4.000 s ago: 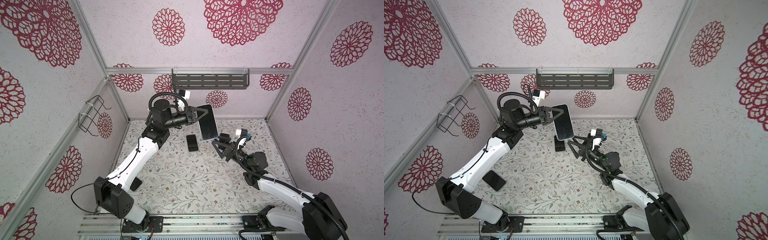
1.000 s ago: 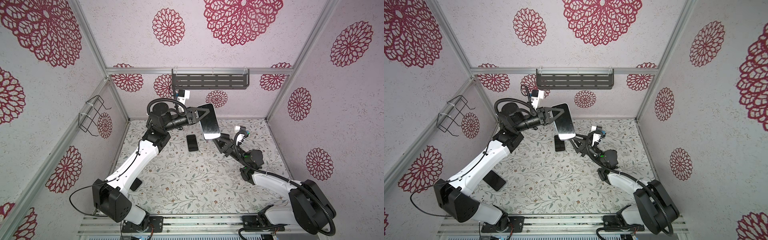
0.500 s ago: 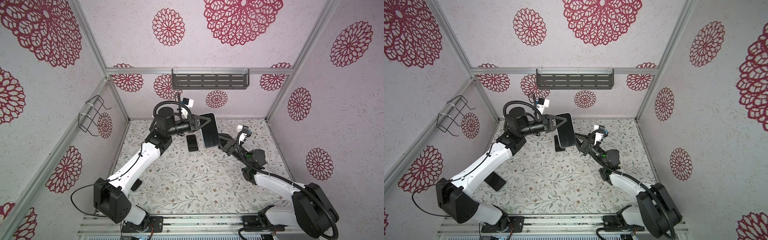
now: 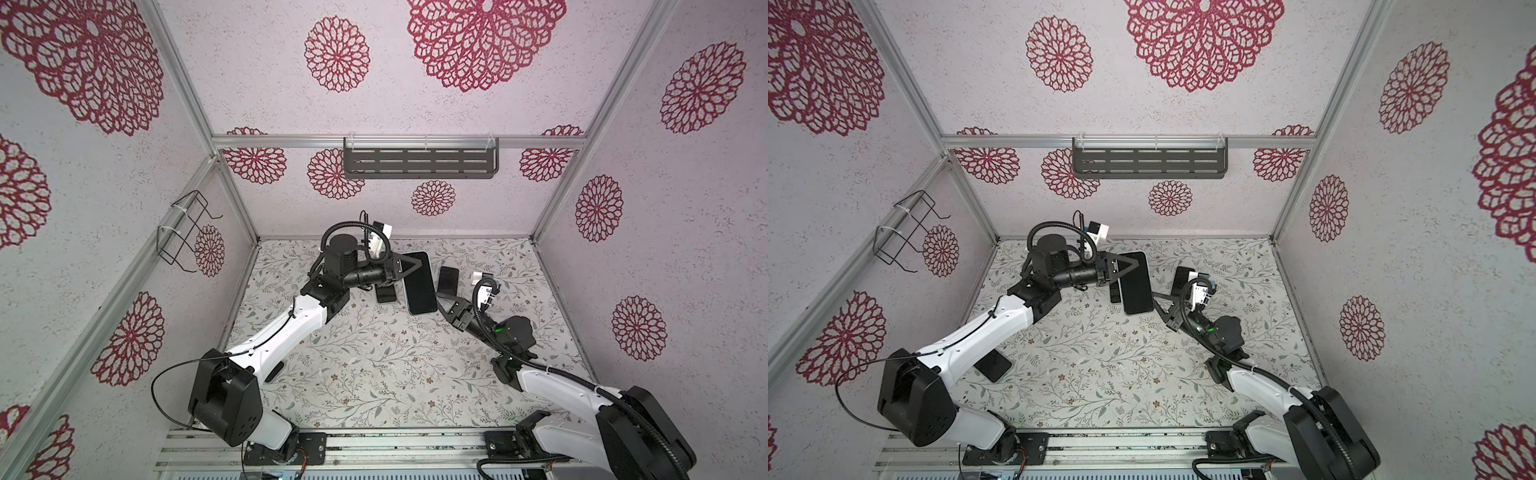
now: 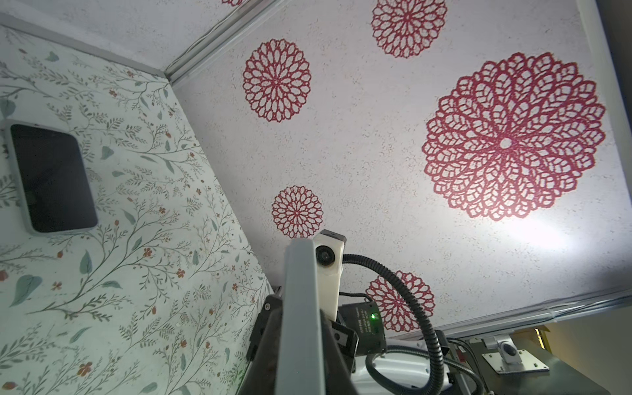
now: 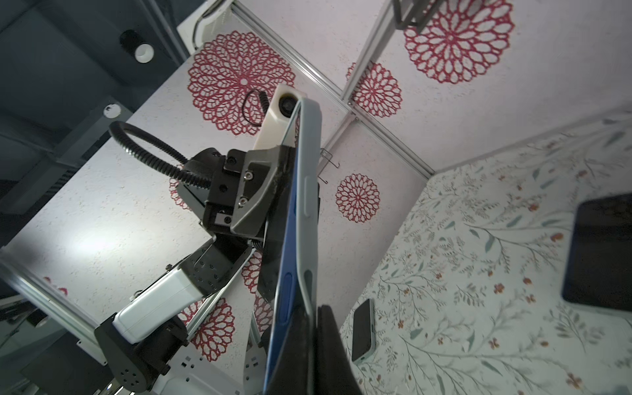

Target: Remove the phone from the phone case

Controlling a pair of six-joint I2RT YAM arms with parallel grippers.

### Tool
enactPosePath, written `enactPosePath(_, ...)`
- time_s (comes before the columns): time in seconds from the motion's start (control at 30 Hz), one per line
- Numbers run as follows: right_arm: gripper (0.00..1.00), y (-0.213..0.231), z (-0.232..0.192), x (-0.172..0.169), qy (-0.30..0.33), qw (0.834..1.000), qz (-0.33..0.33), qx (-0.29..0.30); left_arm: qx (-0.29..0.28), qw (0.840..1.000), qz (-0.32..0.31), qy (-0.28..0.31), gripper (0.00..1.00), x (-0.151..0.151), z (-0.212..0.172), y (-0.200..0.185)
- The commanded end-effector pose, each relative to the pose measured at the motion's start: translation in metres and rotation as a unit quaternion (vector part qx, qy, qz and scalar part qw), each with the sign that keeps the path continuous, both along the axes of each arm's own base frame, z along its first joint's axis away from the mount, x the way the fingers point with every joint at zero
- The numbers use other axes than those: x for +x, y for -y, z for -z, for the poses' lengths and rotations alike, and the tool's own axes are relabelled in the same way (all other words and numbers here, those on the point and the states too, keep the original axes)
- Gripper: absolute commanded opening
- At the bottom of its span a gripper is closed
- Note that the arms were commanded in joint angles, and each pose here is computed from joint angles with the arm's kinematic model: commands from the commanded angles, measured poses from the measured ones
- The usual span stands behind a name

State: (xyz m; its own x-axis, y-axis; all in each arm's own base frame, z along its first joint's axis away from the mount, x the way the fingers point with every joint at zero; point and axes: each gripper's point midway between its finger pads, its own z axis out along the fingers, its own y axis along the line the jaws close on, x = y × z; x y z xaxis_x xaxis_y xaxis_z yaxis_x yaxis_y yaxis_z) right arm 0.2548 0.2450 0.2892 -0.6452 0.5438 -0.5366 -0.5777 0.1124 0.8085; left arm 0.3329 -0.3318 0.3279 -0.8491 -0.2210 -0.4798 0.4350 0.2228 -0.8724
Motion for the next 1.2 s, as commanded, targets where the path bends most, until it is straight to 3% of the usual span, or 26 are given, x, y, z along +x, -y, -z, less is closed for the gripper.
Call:
enactPosePath(0.0,0.0,0.007,0.004,-0.008,-0.01,1.0,0.019,-0.012,0.005,1.0,-0.021,0.002,0.21,0.009,0.039,0.01)
enactPosePath(0.13,0.0,0.011,0.035,-0.014,-0.05,0.997,0.034,-0.037,0.014,0.999,-0.021,-0.028,0.31,0.005,0.089,0.025)
enactPosePath(0.27,0.0,0.016,0.063,-0.018,-0.085,0.994,0.046,-0.054,0.014,0.998,-0.032,-0.046,0.59,0.006,0.122,0.033)
enactPosePath(0.4,0.0,0.022,0.087,-0.018,-0.114,0.989,0.06,-0.073,0.013,0.998,-0.032,-0.057,0.72,0.005,0.137,0.043)
enactPosePath(0.77,0.0,0.033,0.126,-0.016,-0.159,0.976,0.094,-0.117,0.031,0.993,-0.064,-0.093,0.87,0.008,0.176,0.034)
enactPosePath(1.0,0.0,0.04,0.145,-0.018,-0.178,0.969,0.107,-0.131,0.113,0.982,-0.106,-0.108,0.94,0.009,0.207,0.014)
enactPosePath(1.03,0.0,0.04,0.147,-0.018,-0.179,0.969,0.108,-0.135,0.122,0.981,-0.109,-0.102,0.99,0.008,0.206,0.012)
enactPosePath(1.17,0.0,0.043,0.159,-0.018,-0.194,0.962,0.116,-0.157,0.169,0.979,-0.104,-0.05,0.99,-0.002,0.191,0.013)
